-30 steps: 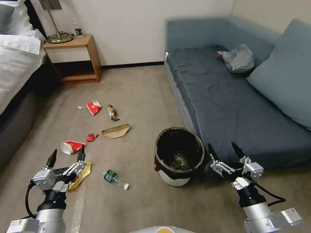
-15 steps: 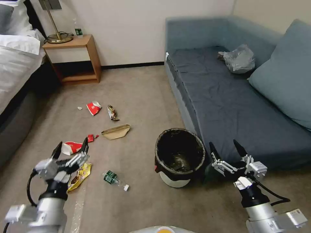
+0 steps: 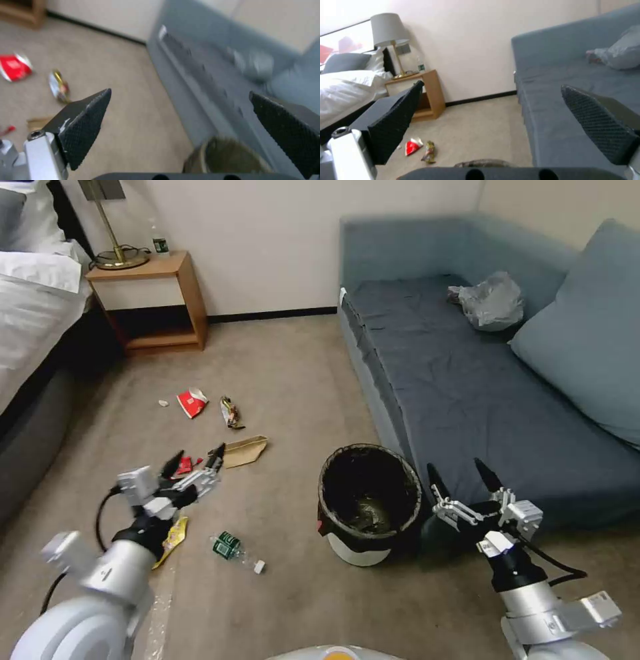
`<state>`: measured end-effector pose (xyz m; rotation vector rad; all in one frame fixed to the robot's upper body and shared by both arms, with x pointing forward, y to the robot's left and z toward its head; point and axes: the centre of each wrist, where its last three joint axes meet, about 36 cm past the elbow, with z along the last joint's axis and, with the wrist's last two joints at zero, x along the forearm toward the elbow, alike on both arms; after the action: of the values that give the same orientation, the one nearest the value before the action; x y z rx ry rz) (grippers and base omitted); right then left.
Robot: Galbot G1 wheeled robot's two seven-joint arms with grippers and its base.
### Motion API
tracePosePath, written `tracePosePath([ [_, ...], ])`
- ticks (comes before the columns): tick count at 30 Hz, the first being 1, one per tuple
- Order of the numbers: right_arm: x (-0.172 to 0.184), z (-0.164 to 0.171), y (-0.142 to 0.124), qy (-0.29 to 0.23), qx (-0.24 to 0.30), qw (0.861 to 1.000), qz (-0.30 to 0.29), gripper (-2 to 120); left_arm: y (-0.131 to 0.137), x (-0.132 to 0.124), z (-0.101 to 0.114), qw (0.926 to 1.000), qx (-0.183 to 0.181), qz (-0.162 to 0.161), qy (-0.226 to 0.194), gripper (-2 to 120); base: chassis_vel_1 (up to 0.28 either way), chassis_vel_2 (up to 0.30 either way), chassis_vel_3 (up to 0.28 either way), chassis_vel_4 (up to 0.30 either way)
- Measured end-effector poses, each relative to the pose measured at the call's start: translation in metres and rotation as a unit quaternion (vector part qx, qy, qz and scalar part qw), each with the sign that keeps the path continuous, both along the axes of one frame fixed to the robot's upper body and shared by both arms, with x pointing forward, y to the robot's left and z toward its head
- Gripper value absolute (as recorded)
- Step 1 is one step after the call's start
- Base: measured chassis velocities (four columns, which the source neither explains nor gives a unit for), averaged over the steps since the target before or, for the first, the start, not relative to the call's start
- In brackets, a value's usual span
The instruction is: Pick up the trash can from the floor.
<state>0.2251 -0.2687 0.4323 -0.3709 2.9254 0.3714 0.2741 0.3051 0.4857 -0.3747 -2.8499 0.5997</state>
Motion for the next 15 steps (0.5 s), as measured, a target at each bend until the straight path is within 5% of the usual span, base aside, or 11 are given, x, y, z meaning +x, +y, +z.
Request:
tracePosePath([
  [9,0.001,-0.003,-0.01,0.0,-0.005,1.0,-0.016,100,-0.002,0.074,0.006,0.9915,0.008,-0.125,0.037,99,0.0,0.0,0.0,0.0],
  [15,0.003,-0.009,-0.016,0.006,-0.005,1.0,-0.025,100,-0.014,0.116,0.001,0.9838,0.003,-0.162,0.077,100,0.0,0.0,0.0,0.0],
])
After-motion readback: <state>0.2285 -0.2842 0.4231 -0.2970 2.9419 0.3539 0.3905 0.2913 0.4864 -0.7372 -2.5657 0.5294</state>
